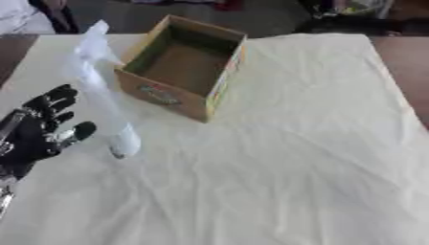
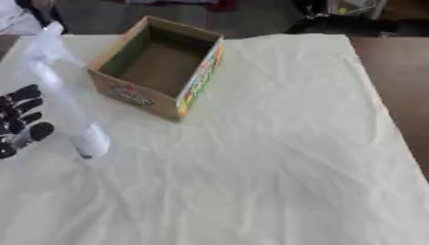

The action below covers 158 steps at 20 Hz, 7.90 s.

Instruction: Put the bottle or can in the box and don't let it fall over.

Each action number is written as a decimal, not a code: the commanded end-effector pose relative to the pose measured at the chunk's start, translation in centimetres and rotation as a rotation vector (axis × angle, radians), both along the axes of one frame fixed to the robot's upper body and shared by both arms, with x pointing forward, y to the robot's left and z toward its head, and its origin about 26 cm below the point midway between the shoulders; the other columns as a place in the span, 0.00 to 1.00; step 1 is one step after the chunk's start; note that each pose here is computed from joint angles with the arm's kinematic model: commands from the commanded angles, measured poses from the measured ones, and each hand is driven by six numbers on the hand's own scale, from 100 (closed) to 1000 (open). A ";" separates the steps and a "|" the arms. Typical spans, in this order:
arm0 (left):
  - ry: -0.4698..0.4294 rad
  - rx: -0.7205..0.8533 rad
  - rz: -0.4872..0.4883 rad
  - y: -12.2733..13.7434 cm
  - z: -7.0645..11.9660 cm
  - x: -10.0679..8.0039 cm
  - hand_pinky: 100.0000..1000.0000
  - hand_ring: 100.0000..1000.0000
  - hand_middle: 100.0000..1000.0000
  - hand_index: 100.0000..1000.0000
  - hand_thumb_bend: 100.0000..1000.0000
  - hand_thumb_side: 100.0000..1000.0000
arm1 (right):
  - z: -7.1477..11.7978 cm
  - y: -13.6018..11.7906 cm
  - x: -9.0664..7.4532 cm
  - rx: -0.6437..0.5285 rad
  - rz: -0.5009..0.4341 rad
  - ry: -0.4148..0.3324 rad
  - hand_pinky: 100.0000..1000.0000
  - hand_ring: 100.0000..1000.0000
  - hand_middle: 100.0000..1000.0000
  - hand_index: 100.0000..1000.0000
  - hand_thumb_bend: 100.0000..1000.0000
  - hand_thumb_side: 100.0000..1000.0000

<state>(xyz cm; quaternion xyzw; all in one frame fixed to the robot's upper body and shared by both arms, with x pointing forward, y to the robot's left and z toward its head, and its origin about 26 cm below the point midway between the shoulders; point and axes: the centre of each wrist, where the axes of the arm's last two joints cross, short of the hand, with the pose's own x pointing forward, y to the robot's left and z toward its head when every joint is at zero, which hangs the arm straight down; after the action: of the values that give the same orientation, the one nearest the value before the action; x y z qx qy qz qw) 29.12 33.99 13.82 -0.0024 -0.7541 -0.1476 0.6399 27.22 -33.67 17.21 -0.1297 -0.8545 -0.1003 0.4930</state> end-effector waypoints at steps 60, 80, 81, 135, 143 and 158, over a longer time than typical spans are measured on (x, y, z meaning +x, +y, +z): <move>0.127 0.047 -0.194 -4.0 -0.8 3.6 1.00 0.63 0.58 0.29 0.00 0.00 | 0.6 0.5 0.0 0.004 0.025 -0.009 0.94 1.00 0.96 0.73 0.00 0.47; 0.030 0.067 -0.201 -4.4 0.8 3.8 1.00 0.46 0.25 0.01 0.00 0.59 | 0.6 0.4 0.0 0.007 0.019 -0.005 0.95 1.00 0.95 0.73 0.00 0.47; 0.017 0.069 -0.199 -4.4 1.0 3.8 1.00 0.46 0.26 0.01 0.00 0.61 | 0.6 0.4 0.0 0.007 0.018 -0.005 0.95 1.00 0.95 0.73 0.00 0.47; -0.603 0.281 0.437 -4.9 15.8 16.8 1.00 0.84 0.65 0.38 0.00 0.64 | 1.9 2.8 1.2 0.039 0.142 -0.039 0.96 1.00 0.95 0.72 0.00 0.50; -0.488 0.460 0.364 -3.4 12.5 18.8 1.00 1.00 0.99 0.77 0.00 0.57 | 1.8 2.6 1.2 0.042 0.131 -0.037 0.96 1.00 0.95 0.72 0.00 0.50; -0.445 0.439 0.318 -2.1 11.2 19.6 1.00 1.00 1.00 0.80 0.00 0.69 | 1.7 2.5 1.1 0.049 0.129 -0.030 0.96 1.00 0.96 0.72 0.00 0.50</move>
<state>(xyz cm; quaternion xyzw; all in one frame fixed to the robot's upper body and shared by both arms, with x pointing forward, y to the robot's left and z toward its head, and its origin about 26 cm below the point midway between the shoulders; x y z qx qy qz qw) 48.79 31.48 22.80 0.2779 -0.8068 -0.2032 0.4803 28.55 -30.96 18.11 -0.0582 -0.8588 -0.0943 0.5002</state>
